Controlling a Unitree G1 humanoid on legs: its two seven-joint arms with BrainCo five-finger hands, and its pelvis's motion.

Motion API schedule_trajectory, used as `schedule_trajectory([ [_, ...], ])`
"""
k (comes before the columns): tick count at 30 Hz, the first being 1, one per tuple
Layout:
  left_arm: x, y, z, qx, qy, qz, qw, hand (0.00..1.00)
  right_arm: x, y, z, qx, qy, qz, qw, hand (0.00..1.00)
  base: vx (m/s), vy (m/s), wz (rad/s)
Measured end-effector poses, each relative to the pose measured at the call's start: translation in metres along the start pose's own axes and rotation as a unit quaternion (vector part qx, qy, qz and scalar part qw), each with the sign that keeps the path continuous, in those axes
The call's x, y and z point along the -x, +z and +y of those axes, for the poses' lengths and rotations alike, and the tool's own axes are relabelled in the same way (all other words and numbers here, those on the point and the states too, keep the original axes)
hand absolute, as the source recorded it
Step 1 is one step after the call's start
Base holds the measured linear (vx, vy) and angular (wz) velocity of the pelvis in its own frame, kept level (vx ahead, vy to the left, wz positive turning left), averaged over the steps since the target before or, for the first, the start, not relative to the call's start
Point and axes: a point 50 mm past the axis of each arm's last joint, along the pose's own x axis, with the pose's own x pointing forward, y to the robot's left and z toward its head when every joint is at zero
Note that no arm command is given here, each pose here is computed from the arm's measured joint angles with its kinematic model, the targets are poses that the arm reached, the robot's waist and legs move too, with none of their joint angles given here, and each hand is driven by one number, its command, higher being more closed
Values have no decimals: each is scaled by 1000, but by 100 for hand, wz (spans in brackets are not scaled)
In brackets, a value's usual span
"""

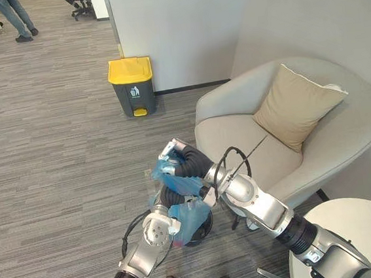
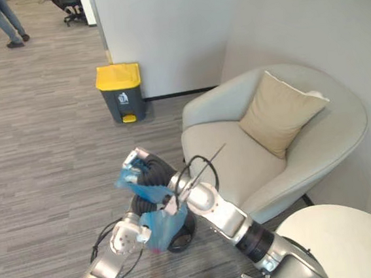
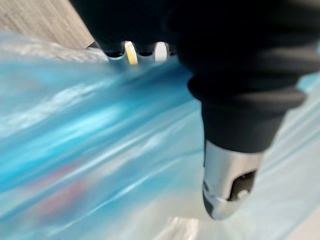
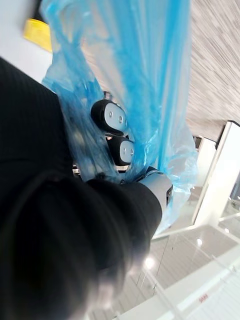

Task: Gather rubbish on tea table into small bin, then transfer packed bag to large trash can.

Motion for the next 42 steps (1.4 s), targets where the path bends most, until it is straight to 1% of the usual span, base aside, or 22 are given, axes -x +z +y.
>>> schedule_trajectory([
  [6, 0, -11, -4, -3, 4, 27, 1000, 0, -6, 2, 8, -33, 18, -3, 999, 100, 0, 0, 0],
  [7, 0, -14, -5, -3, 3, 33, 999, 100, -6, 2, 9, -45, 20, -3, 999, 100, 0, 0, 0],
  [13, -8, -16, -4, -9, 12, 46, 999, 100, -12, 4, 21, -97, 35, -11, 995, 100, 0, 0, -1],
  [19, -10, -18, 3, -2, 30, 54, 998, 100, -13, 4, 27, -110, 51, -16, 992, 100, 1, 5, -11],
  [25, -10, -20, 7, 20, 41, 63, 997, 100, 7, -16, 39, -156, 35, 11, 987, 100, 0, 0, 0],
  [28, -9, -18, 13, 39, 55, 59, 996, 100, 20, -36, 41, -149, 18, 54, 987, 100, 0, 0, 0],
  [30, -8, -17, 14, 50, 61, 57, 995, 100, 29, -46, 40, -120, 14, 83, 989, 100, 0, 0, 0],
  [31, -7, -16, 15, 53, 63, 56, 995, 100, 34, -50, 39, -106, 10, 93, 990, 0, 0, 0, 0],
  [36, -1, -21, 16, 83, 71, 68, 992, 100, 50, -62, 29, -50, -25, 130, 990, 0, 0, 0, 0],
  [38, 1, -22, 15, 89, 71, 72, 991, 100, 53, -64, 28, -43, -32, 137, 989, 0, 0, 0, 0],
  [40, 1, -23, 16, 95, 72, 74, 990, 100, 56, -68, 27, -14, -34, 150, 988, 0, 16, 5, 1],
  [42, 3, -25, 19, 102, 79, 80, 989, 100, 58, -68, 21, 33, -45, 156, 986, 0, 0, 0, 0],
])
